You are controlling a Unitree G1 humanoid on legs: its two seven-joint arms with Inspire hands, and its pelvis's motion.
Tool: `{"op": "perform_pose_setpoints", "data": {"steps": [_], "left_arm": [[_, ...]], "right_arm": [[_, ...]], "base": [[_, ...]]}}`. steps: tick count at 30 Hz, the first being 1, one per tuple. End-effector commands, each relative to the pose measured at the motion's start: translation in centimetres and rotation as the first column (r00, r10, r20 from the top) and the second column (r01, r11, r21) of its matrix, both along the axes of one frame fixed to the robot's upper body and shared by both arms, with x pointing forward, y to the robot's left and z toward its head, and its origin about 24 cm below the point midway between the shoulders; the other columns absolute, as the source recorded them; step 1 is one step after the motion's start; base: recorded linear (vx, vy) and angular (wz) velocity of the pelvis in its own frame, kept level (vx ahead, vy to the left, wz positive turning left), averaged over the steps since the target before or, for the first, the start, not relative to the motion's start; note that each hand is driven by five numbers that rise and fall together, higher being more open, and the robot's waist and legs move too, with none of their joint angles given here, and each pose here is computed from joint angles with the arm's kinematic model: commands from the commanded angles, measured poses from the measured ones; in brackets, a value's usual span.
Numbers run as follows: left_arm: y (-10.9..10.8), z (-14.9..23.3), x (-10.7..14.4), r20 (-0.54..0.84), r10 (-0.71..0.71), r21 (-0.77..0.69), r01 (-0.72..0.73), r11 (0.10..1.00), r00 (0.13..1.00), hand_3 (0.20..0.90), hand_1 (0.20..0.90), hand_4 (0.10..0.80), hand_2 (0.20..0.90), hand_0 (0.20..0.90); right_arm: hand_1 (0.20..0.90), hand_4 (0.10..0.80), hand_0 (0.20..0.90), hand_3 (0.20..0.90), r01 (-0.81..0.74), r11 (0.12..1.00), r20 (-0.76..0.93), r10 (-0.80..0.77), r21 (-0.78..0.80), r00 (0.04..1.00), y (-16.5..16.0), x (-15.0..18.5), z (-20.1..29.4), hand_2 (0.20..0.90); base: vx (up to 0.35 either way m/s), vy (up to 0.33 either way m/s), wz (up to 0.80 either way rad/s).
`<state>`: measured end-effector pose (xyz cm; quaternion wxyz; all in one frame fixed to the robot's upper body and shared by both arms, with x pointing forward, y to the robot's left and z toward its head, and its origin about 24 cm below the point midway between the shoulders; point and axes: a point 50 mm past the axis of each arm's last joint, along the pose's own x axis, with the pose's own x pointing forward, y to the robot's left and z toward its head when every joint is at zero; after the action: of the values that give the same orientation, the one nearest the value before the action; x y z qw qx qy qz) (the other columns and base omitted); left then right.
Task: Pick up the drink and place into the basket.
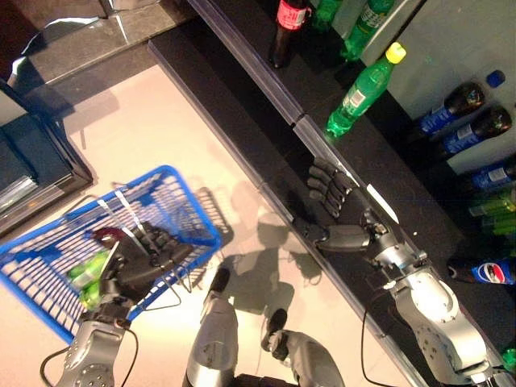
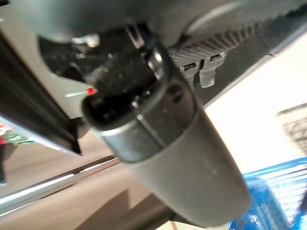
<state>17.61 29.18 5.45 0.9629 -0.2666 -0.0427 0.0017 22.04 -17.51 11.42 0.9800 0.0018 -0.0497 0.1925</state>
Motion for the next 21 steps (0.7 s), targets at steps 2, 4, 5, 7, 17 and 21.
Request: {"op": "perform_pose_setpoints", "data": {"steps": [2,4,5,7,17,21], "left_arm": [[-3.3,8.1,1.4,0.484,-0.209,0.124,0.17,0.978,0.85,0.2,0.3,0.1,0.3,0.3],[-3.1,7.1,1.4,0.442,-0.187,0.118,0.15,0.982,0.877,0.2,0.3,0.1,0.3,0.3],[-3.1,6.7,1.5,0.425,-0.177,0.105,0.145,0.984,0.888,0.2,0.3,0.1,0.3,0.3],[-3.0,5.6,1.6,0.381,-0.136,0.086,0.112,0.99,0.914,0.2,0.3,0.1,0.3,0.3],[-2.3,-2.6,0.8,0.026,0.115,-0.043,-0.114,0.993,0.993,0.2,0.3,0.1,0.3,0.3],[-1.7,-6.2,-0.1,-0.154,0.221,-0.077,-0.235,0.969,0.963,0.2,0.3,0.1,0.3,0.3]], "right_arm": [[0.9,0.8,0.9,0.9,-0.113,0.989,0.019,0.112,0.094,0.994,-0.2,-0.7,-0.1,0.9],[0.9,0.8,0.9,0.9,-0.13,0.984,-0.042,0.136,0.126,0.99,-0.2,-1.1,-1.5,0.9],[0.9,0.8,0.9,0.9,-0.136,0.981,-0.071,0.146,0.136,0.987,-0.1,-1.2,-2.1,0.9],[0.9,0.8,0.9,0.9,-0.151,0.974,-0.143,0.175,0.167,0.974,0.2,-1.7,-3.7,0.9],[0.9,0.8,0.9,0.9,-0.056,0.963,-0.425,0.168,0.264,0.889,0.8,-3.8,-11.0,0.9],[0.9,0.8,0.9,0.9,0.052,0.958,-0.552,0.117,0.281,0.826,0.5,-4.8,-14.4,0.9]], "base": [[-0.009,-0.006,-0.02],[-0.029,-0.01,-0.05],[-0.04,-0.002,-0.11],[-0.062,0.015,-0.15],[-0.03,0.009,-0.24],[-0.013,-0.03,-0.15]]}}
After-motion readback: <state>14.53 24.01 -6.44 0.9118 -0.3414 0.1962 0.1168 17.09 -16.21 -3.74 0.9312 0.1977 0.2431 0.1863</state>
